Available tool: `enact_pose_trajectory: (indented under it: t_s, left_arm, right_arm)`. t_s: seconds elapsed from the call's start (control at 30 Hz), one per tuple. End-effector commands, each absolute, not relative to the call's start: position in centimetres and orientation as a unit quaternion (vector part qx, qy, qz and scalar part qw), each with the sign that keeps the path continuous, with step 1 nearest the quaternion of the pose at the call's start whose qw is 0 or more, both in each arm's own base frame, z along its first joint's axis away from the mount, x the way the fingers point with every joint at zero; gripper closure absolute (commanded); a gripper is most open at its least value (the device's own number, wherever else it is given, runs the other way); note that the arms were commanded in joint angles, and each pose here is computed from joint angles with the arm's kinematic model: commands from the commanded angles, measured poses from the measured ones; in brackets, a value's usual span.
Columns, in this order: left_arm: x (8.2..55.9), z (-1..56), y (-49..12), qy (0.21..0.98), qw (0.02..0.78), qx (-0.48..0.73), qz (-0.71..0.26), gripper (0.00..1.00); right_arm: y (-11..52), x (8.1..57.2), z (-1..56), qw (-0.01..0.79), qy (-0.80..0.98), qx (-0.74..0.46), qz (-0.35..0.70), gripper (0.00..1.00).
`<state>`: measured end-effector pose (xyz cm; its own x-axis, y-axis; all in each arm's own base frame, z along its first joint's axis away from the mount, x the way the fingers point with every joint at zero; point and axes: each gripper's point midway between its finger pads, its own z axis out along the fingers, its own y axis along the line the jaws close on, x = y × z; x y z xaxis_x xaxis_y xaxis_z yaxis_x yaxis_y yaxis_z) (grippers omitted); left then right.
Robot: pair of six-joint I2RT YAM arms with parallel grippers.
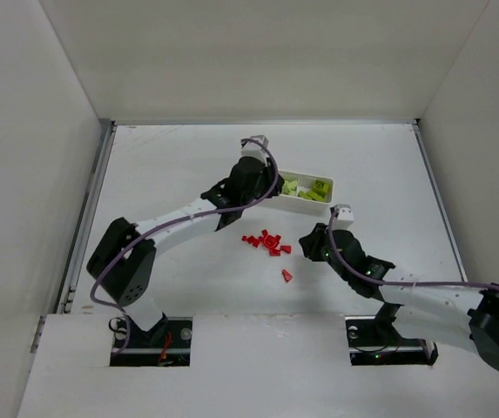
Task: Sort the legos into containers by color
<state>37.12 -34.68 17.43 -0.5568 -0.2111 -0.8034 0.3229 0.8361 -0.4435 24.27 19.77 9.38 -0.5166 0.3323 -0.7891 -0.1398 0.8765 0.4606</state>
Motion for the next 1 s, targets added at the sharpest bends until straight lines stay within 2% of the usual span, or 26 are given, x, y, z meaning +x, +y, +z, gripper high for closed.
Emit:
enact_pose_trajectory:
  t_s: [0.0, 0.13, 0.33, 0.47, 0.6, 0.8, 0.97]
  left_arm:
    - [35.5, 18.1, -32.1, 0.825, 0.473, -0.006, -0.309, 0.73]
    - [32.9, 14.9, -28.6, 0.845, 0.456, -0.018, -0.280, 0.75]
    - [29.2, 9.9, -24.6, 0.878, 0.416, -0.033, -0.233, 0.72]
    - [27.9, 8.0, -23.8, 0.889, 0.399, -0.029, -0.222, 0.66]
    - [26.9, 7.7, -24.0, 0.892, 0.393, -0.015, -0.224, 0.66]
    - [24.9, 7.2, -24.8, 0.896, 0.384, 0.015, -0.222, 0.66]
    - [24.8, 6.6, -25.1, 0.898, 0.381, 0.014, -0.221, 0.66]
  right_arm:
    - [22.2, 24.4, 10.4, 0.483, 0.841, 0.027, 0.244, 0.69]
    - [23.9, 23.8, 8.8, 0.458, 0.859, -0.004, 0.227, 0.52]
    - [24.4, 24.0, 7.8, 0.454, 0.869, -0.021, 0.193, 0.42]
    - [24.4, 24.0, 7.0, 0.441, 0.880, -0.030, 0.173, 0.39]
    - [24.8, 22.3, 6.2, 0.415, 0.894, -0.052, 0.160, 0.45]
    - [25.4, 17.9, 5.5, 0.383, 0.904, -0.083, 0.169, 0.36]
    - [25.7, 16.8, 4.4, 0.366, 0.911, -0.091, 0.169, 0.36]
